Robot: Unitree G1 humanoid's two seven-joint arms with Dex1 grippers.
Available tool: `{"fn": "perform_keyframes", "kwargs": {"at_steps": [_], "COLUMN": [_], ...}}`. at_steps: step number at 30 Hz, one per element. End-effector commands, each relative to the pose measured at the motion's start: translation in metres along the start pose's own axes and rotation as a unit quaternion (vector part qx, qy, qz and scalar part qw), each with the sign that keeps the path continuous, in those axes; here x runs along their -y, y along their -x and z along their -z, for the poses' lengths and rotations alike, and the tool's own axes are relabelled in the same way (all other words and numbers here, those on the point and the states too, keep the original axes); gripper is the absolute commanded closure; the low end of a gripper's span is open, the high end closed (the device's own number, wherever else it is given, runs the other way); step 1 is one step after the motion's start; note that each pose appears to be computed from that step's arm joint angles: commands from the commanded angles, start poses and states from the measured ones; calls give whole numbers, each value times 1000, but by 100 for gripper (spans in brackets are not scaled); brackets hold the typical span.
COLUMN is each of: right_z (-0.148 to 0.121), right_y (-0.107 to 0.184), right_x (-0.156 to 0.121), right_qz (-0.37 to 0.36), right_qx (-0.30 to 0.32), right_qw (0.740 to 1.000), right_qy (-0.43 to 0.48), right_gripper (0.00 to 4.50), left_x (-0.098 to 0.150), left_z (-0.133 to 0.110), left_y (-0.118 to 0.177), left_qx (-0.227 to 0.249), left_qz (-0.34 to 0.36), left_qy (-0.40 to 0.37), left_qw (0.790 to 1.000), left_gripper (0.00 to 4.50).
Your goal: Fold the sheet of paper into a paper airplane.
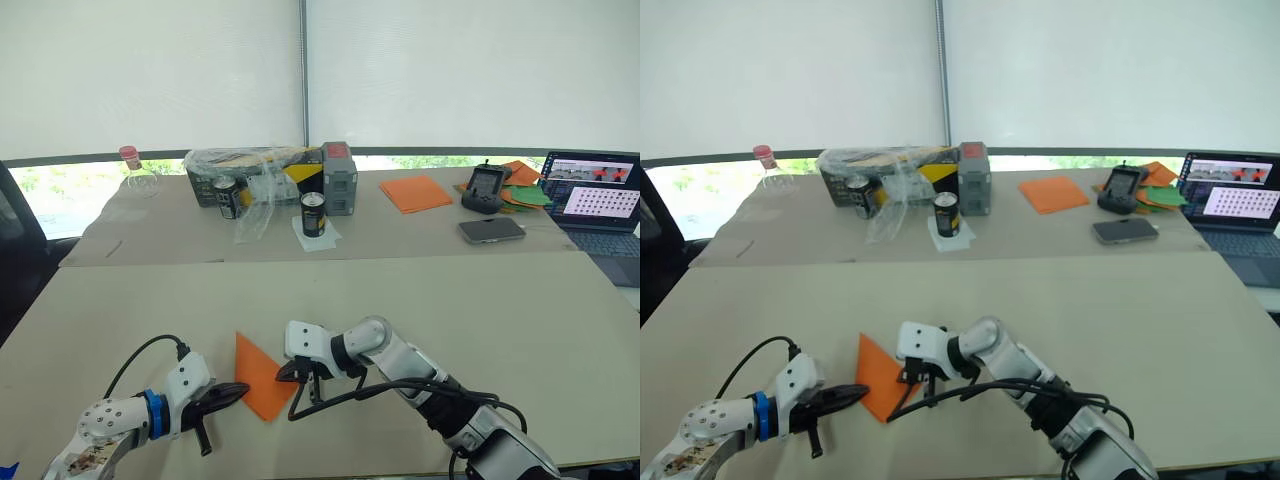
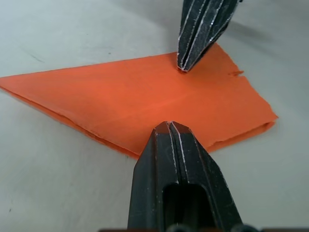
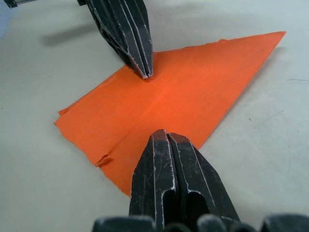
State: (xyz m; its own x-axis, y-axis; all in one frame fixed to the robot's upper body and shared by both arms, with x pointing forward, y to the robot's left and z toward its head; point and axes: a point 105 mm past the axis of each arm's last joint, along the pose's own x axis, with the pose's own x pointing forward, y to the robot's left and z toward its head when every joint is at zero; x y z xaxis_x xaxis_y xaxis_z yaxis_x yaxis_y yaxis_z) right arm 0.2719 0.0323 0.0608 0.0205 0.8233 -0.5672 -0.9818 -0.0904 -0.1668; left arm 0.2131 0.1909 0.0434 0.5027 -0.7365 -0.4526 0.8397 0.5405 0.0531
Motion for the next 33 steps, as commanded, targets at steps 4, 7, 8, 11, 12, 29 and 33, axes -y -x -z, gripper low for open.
{"fn": "perform_keyframes", "kwargs": {"at_steps": [4,7,8,11,12,29,33], "right_z": [38,38,38,38,38,41,41], "right_y": [-3,-3,-3,-3,-4,-2,-2], "right_x": [-5,-5,-5,-4,-4,-2,-2], "right_qz": [-5,-3,-3,-3,-3,9,10], "right_qx": [-64,-64,-64,-63,-63,-68,-68], "right_qw": [997,997,997,997,997,997,997], "right_qy": [-39,-38,-39,-39,-39,-46,-45], "right_gripper": [450,450,450,450,450,450,450], "left_x": [13,4,1,-20,-31,-41,-35], "left_z": [29,26,22,6,-5,-41,-17], "left_y": [8,13,16,23,26,-10,-15], "left_qx": [-26,5,24,91,125,168,133], "left_qz": [12,-21,-31,-84,-104,-71,-73], "left_qy": [36,43,49,81,96,99,102], "left_qw": [999,999,998,989,982,978,983], "left_gripper": [448,448,448,448,448,448,448]}}
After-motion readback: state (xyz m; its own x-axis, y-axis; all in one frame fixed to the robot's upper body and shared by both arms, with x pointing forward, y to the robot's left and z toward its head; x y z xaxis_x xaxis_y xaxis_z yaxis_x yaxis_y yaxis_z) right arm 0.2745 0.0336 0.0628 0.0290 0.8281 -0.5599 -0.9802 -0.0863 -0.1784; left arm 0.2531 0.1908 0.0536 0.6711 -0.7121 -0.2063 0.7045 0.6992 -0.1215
